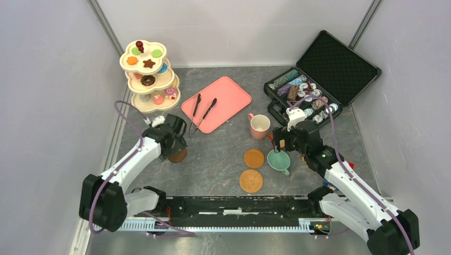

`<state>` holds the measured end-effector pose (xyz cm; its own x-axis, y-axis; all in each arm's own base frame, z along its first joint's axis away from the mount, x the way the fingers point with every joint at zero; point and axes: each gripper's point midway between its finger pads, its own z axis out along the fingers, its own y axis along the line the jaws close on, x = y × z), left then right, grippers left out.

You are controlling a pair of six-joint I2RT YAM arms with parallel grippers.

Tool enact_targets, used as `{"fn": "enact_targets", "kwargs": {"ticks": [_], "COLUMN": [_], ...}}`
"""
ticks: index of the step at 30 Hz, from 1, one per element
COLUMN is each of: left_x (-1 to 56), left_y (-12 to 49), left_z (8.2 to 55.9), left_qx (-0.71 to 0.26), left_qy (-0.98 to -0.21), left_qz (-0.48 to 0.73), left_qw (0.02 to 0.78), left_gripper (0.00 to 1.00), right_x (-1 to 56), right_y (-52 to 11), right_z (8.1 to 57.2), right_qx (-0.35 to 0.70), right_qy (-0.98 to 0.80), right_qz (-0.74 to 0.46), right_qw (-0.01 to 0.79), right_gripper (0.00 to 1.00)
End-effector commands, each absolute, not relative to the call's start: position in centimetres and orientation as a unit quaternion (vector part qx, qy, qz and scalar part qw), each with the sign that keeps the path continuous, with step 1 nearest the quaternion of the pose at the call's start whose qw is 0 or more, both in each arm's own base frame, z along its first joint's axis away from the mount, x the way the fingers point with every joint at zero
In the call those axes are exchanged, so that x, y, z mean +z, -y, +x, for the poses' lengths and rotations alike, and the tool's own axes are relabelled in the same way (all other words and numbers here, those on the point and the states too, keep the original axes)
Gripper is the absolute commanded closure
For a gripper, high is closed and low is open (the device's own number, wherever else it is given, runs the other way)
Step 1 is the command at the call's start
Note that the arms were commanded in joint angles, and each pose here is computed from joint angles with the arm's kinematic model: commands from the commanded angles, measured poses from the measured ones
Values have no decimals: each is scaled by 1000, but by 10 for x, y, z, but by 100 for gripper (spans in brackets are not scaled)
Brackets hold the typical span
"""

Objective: Serve the afternoon tea

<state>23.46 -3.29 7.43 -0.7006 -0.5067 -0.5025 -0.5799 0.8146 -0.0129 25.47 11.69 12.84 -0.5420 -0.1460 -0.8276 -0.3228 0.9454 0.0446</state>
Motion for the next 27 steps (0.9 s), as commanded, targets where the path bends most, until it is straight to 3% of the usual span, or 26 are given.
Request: {"fn": "enact_targets", "kwargs": {"ticks": [1,7,15,27], "left_x": [54,26,14,9], "left_y": [66,79,72,15], "left_z": [194,186,229,278], "left_qx": [41,43,53,91], "left_qy": [-930,-937,-935,-922], "left_qz": [-300,-294,-295,-317], "left_qw": [206,183,191,205], "left_gripper": [15,13,30,36], "right_x": [136,134,138,139], "right_y": [-123,-125,-118,-117], "right_z": [261,259,256,258], "right_qx": [105,109,98,94], "right_qy": [-863,-866,-865,-866], "right_qz": [-139,-143,-137,-135], "right_qw": [473,467,472,471], "right_gripper": [2,2,2,2]}}
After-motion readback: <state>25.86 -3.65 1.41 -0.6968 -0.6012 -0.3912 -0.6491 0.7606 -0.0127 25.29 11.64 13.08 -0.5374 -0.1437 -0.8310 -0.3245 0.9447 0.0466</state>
